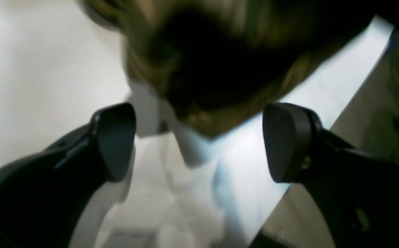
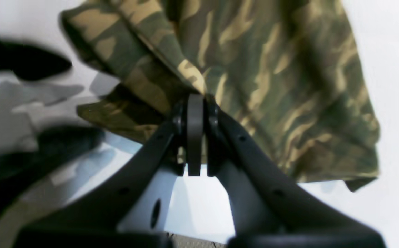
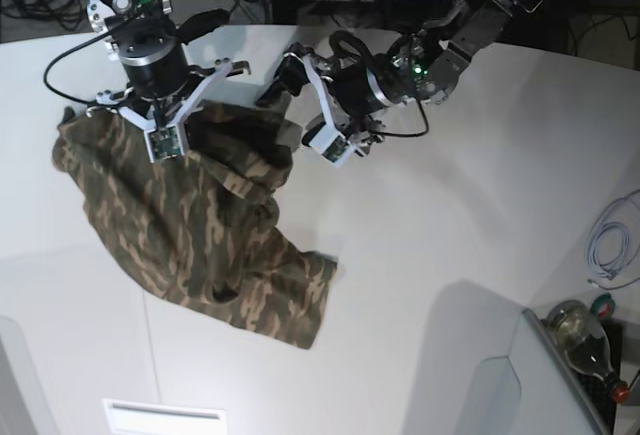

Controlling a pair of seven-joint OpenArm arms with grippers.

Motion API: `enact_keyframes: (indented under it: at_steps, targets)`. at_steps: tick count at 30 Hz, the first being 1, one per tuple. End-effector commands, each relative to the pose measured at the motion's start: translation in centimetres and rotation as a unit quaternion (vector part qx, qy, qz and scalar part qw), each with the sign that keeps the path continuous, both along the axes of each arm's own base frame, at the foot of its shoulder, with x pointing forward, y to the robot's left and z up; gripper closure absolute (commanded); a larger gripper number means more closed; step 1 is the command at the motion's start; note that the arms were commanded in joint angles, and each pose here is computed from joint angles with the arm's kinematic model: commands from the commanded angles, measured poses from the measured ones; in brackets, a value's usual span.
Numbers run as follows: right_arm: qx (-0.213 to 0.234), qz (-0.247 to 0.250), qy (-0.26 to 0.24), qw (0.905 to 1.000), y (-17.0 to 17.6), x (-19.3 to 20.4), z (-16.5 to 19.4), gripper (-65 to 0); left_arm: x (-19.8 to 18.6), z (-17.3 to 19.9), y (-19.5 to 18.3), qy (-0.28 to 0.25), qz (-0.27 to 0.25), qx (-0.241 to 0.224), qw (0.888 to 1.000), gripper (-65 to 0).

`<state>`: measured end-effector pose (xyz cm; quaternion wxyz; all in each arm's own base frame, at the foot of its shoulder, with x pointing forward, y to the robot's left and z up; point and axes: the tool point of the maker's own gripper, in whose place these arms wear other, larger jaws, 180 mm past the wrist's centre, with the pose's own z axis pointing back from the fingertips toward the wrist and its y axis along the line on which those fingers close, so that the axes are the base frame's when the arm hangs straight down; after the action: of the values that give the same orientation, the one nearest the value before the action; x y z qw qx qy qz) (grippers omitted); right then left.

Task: Layout the t-shirt on the table in an organized manner, then fold the t-shirt properly
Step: 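Grasp the shirt with both grippers near the right gripper, then lift the shirt with the right gripper while the left gripper releases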

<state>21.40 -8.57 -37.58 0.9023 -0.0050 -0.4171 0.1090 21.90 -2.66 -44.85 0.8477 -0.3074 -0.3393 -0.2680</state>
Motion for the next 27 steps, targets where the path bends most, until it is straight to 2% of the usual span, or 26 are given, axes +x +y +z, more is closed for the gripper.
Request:
enact_keyframes:
  at_steps: [1,6,10,14,18,20,23,27]
  targets:
    - [-0.002,-0.003,-0.023,0.9997,-0.4,0.7,1.1,-0.2,0.9,1.3,-2.1,-0.016,-0.010,-0.027,0.999,-54.8]
    - [-0.010,0.002,-0.018,0.9998,-0.8,0.2,0.8,-0.2,1.0,0.7,-6.9,-0.011,-0.060,-0.030,0.998,-54.8]
    - [-0.011,0.002,-0.016,0.9998,-0.9,0.1,0.7,-0.2,3.7,0.0,-9.2,-0.017,-0.036,-0.044,0.998,-54.8]
    - [-0.013,-0.001,-0.006,0.9999,-1.2,-0.9,0.4,-0.2,8.5,-1.7,-8.0,-0.045,0.030,-0.027,0.998,-54.8]
    - [-0.034,-0.034,0.006,0.9988,-4.1,-1.7,-0.1,-0.2,13.0,-1.8,-4.8,-0.097,0.092,-0.001,0.991,-54.8]
    - [-0.043,-0.050,0.008,0.9978,-5.5,-1.8,-0.2,-0.2,14.5,-0.7,-4.3,-0.124,0.108,-0.006,0.986,-54.8]
    - [-0.050,-0.059,0.005,0.9970,-6.4,-1.6,-0.1,-0.2,15.9,1.1,-3.3,-0.159,0.125,-0.009,0.979,-54.8]
    - [-0.052,-0.063,0.002,0.9967,-6.5,-0.5,-0.5,-0.9,14.7,2.8,-4.1,-0.170,0.116,-0.034,0.978,-54.8]
